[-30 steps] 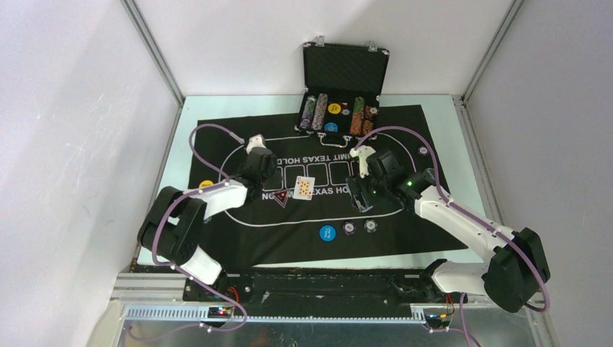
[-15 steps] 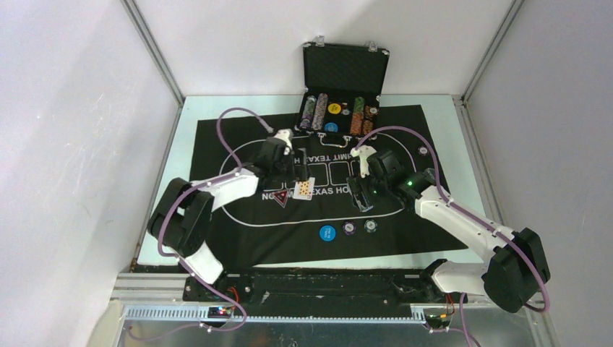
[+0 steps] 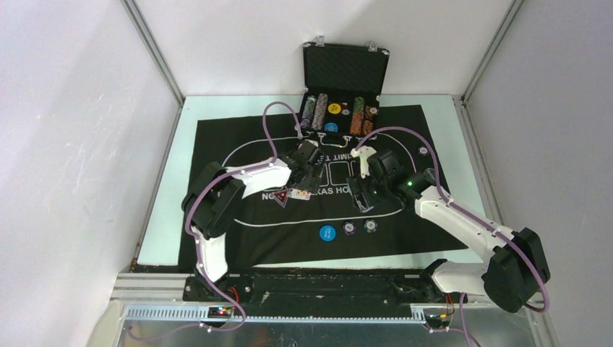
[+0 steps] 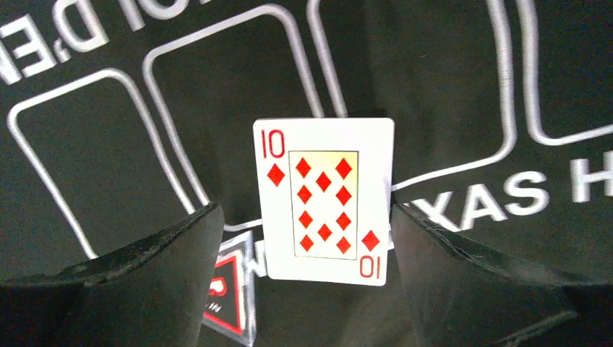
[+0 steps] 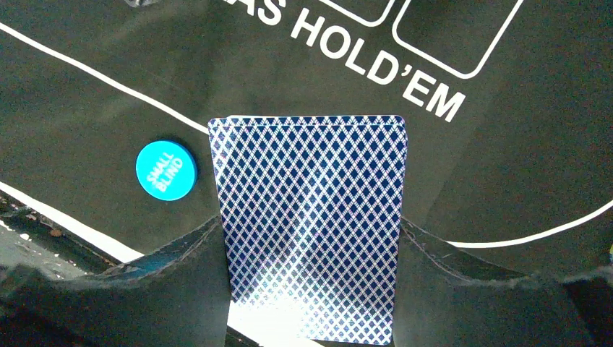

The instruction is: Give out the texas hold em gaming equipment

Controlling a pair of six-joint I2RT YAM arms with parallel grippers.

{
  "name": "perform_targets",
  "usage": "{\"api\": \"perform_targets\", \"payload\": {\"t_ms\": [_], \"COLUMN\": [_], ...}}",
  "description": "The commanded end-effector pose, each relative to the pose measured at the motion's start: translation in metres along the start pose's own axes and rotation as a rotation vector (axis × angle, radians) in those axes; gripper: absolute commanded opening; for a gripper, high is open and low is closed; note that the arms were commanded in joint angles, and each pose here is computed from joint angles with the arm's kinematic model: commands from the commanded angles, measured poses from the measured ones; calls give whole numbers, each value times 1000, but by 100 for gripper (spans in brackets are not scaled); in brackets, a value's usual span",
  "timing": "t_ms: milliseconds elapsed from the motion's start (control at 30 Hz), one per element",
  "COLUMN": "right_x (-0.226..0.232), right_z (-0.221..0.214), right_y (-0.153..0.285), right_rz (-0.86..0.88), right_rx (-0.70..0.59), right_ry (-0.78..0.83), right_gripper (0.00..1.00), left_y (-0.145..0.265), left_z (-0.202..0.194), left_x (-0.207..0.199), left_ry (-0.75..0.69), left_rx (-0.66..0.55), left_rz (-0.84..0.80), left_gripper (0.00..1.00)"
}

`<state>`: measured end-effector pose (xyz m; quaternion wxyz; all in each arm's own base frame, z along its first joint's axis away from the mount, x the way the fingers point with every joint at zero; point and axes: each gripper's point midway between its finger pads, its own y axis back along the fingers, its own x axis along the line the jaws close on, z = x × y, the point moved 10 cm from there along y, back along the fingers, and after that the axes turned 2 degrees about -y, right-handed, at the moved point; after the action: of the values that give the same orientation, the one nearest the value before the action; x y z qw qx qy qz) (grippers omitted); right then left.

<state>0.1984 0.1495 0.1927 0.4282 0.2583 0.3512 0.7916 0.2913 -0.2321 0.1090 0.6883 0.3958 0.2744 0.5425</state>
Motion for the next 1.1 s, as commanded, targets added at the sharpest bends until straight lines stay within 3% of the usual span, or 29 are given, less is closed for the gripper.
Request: {"api": "perform_targets", "payload": {"t_ms": [0, 267, 633, 900, 1067], "right_x": [1, 0, -1, -2, -2], "right_z": [11, 11, 11, 11, 11], "right_y": [5, 7, 8, 7, 7], "right_rz": [7, 6, 1, -1, -2], "right_rx": [-88, -94, -98, -98, -98], "right_ry": [-9, -11, -14, -18, -20], "right_gripper": [0, 0, 0, 0, 1], "left_y": [4, -3, -14, -18, -7], "left_z": [2, -3, -10, -10, -7], "left_x": [14, 22, 73, 95, 94], "left_ry": [-29, -34, 115, 190, 240], "left_rx": [25, 65, 99, 108, 71], "left_rz": [151, 233, 275, 307, 262], "left_gripper": [90, 83, 74, 73, 80]}}
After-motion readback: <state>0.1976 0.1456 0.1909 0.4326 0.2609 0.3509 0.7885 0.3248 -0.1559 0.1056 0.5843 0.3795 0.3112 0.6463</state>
